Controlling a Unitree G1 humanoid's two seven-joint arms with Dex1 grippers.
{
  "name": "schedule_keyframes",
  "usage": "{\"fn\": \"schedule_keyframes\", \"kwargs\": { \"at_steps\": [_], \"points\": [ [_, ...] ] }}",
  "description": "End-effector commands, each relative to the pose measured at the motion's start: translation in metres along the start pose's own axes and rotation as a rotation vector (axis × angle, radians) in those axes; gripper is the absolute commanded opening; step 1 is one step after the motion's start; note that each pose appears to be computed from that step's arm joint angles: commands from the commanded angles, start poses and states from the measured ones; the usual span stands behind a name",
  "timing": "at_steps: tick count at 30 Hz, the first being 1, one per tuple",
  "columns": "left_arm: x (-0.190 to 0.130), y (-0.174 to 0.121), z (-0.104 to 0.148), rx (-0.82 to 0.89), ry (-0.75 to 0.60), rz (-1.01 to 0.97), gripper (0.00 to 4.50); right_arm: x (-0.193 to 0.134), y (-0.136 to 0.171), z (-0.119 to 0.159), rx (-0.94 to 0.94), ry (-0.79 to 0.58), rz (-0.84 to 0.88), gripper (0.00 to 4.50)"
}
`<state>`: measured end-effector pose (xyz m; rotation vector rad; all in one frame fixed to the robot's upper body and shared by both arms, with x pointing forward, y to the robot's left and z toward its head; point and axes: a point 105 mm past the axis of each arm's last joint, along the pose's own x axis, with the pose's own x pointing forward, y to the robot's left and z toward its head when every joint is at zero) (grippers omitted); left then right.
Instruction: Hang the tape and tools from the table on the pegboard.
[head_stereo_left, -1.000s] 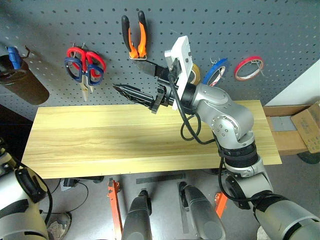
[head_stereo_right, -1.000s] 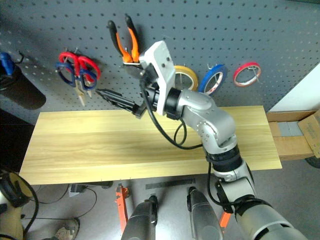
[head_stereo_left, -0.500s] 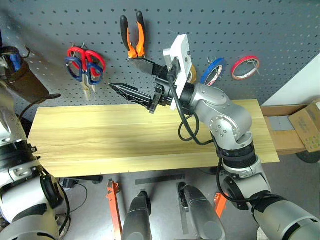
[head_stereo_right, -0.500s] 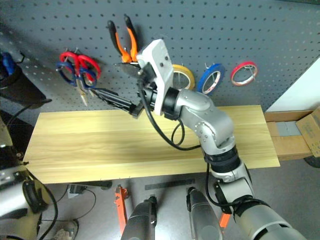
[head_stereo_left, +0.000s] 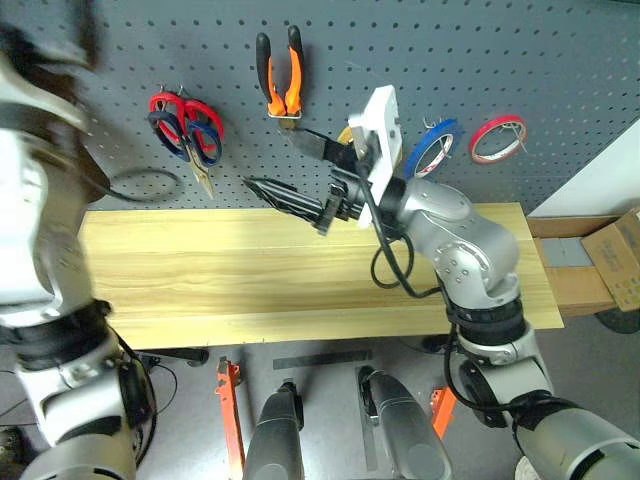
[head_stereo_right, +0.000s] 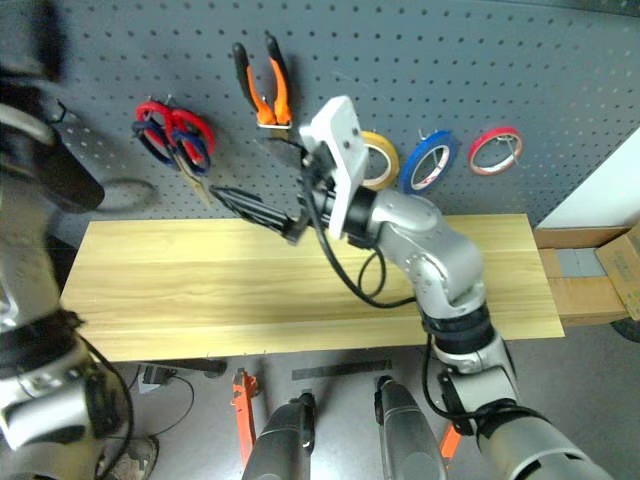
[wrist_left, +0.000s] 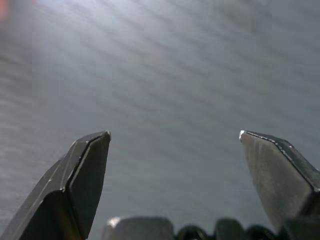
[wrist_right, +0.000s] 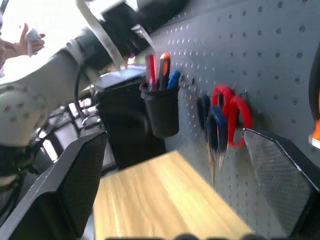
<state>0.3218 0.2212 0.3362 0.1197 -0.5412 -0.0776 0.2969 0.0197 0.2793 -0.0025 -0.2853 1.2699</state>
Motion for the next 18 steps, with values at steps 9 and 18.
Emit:
{"fn": "schedule_keyframes", "kwargs": {
  "at_steps": [9,18],
  "points": [
    [-0.085,-0.063,-0.058,0.049,0.319,-0.098,4.44,-0.041,0.015,-0.023,0.064,0.053,-0.044,4.50],
    [-0.139,-0.036,-0.116,0.134,0.468,-0.003,4.44,-0.085,-0.029,-0.102,-0.059,0.161,-0.490,4.50]
  ]
}}
